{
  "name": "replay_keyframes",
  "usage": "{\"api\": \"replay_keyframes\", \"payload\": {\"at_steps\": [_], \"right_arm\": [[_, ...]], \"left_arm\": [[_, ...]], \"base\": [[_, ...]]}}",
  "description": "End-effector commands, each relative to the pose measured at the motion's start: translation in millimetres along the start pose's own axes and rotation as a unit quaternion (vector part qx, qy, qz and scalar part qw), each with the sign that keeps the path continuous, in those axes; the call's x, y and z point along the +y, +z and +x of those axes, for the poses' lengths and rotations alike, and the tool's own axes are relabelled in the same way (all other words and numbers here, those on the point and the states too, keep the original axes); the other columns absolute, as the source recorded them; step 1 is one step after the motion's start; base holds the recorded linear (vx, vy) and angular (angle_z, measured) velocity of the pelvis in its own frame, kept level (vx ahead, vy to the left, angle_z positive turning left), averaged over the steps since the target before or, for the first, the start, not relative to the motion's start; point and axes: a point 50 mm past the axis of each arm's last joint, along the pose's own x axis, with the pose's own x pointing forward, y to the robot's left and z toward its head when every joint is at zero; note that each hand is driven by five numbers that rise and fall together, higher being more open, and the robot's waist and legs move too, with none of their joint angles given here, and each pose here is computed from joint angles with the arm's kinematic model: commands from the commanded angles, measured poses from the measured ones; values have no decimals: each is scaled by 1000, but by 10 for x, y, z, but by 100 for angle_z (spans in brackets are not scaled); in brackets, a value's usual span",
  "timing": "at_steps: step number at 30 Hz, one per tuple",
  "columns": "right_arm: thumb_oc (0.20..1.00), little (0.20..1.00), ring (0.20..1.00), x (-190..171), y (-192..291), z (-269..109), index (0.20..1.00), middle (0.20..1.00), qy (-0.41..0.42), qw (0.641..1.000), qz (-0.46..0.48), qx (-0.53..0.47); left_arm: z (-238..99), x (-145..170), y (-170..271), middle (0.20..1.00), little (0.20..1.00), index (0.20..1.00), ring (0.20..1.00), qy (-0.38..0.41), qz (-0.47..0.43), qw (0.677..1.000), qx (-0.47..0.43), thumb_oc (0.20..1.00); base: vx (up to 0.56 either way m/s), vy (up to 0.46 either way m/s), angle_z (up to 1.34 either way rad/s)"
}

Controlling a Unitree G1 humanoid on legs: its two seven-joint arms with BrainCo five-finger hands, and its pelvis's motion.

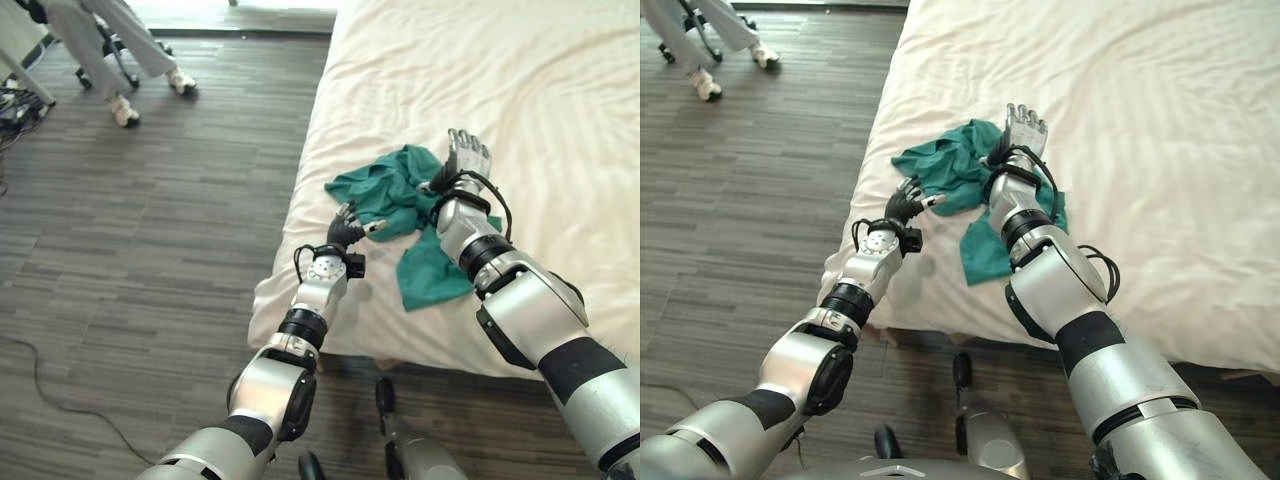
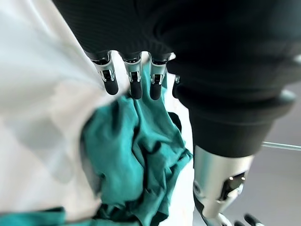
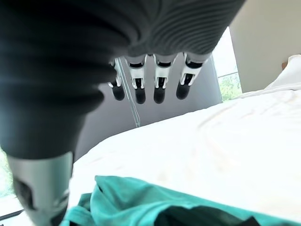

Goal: Pick up bed clothes into laundry basket.

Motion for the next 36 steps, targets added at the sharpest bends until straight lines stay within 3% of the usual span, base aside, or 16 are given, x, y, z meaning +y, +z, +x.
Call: {"api": "replay_keyframes", "payload": {"at_steps": [1, 7, 13, 24, 25, 26, 30, 31, 32, 33, 36], "right_arm": [[1000, 1000, 1000, -171, 220, 56, 1000, 1000, -15, 1000, -7, -8], [1000, 1000, 1000, -9, 310, -50, 1000, 1000, 21, 1000, 1, -11], [1000, 1000, 1000, -50, 279, -27, 1000, 1000, 30, 999, 9, 13], [1000, 1000, 1000, 13, 349, -69, 1000, 1000, 83, 993, 69, 40], [906, 906, 906, 9, 350, -67, 906, 906, 82, 993, 69, 40], [200, 200, 200, 0, 356, -63, 200, 200, 90, 992, 74, 44], [200, 200, 200, -82, 404, -22, 200, 200, 92, 992, 79, 40], [200, 200, 200, -552, -60, 302, 200, 200, 59, 993, 66, 75], [200, 200, 200, -317, 181, 192, 200, 200, 84, 993, 83, 18], [200, 200, 200, -187, 108, 144, 200, 200, 80, 992, 94, 13], [200, 200, 200, -74, 37, 61, 200, 200, 53, 990, 130, -29]], "left_arm": [[100, -321, 663, 1000, 1000, 1000, 1000, -46, -22, 993, -107, 1000], [109, -450, 655, 1000, 1000, 1000, 1000, -48, -44, 993, -98, 1000], [109, -657, 996, 1000, 1000, 1000, 1000, -64, -52, 986, -142, 1000], [131, -691, 1115, 1000, 1000, 1000, 1000, -50, -40, 985, -162, 1000], [132, -691, 1120, 1000, 1000, 1000, 1000, -50, -40, 985, -163, 1000], [139, -701, 1137, 1000, 1000, 1000, 1000, -49, -41, 985, -162, 1000], [147, -762, 1151, 1000, 1000, 1000, 1000, -52, -48, 986, -149, 1000], [175, -700, 1193, 1000, 1000, 1000, 1000, -45, -55, 987, -145, 1000], [143, -769, 1228, 1000, 1000, 1000, 1000, -66, -49, 985, -154, 1000], [92, -755, 1202, 1000, 1000, 1000, 1000, -77, -54, 980, -172, 1000], [-45, -600, 875, 1000, 1000, 1000, 1000, -92, -68, 977, -180, 1000]], "base": [[58, -50, 0], [40, -59, 4], [-45, -36, 9], [-75, -27, -1], [-95, -22, -2], [-73, 2, 4], [-54, 7, 3], [-8, 80, 3], [8, 85, 9], [17, 76, 4], [-1, 58, -25]]}}
